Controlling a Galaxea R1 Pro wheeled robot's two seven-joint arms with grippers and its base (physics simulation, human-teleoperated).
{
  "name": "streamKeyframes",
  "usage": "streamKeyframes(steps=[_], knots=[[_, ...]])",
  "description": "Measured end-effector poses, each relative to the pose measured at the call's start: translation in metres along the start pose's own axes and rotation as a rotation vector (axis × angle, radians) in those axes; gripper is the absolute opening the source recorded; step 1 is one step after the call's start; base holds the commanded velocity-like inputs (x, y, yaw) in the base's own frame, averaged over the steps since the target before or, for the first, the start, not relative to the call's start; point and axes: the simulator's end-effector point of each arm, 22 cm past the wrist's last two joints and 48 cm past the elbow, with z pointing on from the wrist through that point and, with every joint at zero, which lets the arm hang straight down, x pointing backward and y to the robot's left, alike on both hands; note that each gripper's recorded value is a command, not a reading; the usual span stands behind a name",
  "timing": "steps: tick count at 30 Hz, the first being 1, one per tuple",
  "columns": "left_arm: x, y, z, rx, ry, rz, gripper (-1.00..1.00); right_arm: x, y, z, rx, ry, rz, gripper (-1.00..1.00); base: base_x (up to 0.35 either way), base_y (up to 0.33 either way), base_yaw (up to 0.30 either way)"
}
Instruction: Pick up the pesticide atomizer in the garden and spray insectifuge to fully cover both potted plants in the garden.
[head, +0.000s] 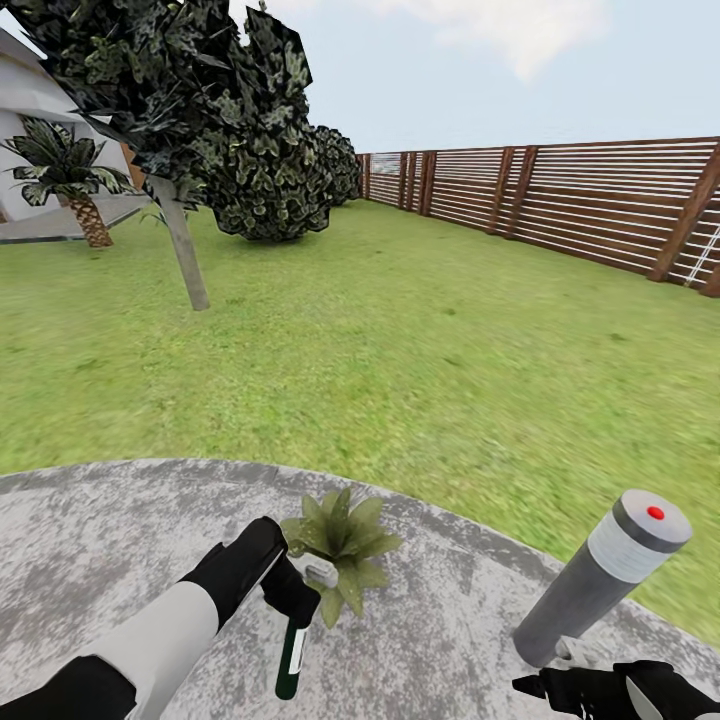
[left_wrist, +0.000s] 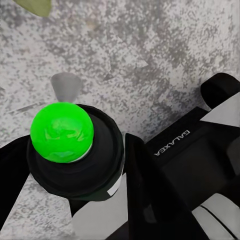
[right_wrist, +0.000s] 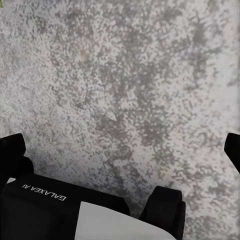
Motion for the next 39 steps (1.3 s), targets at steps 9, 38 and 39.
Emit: streamKeyframes(steps=[9,38,39], knots=[[-0.002,0.023,-0.003,-0.157,0.03,0.064,-1.0,0.0,0.0,0.0,0.0,0.0,0.0,1.0,0.0,0.0,0.0],[0.022,0.053,0.0,-0.265,0.132,0.095,-1.0,0.0,0.0,0.0,0.002,0.001,0.0,1.0,0.0,0.0,0.0],[0.022,0.053,-0.001,-0.262,0.131,0.091,-1.0,0.0,0.0,0.0,0.002,0.0,0.0,1.0,0.0,0.0,0.0]])
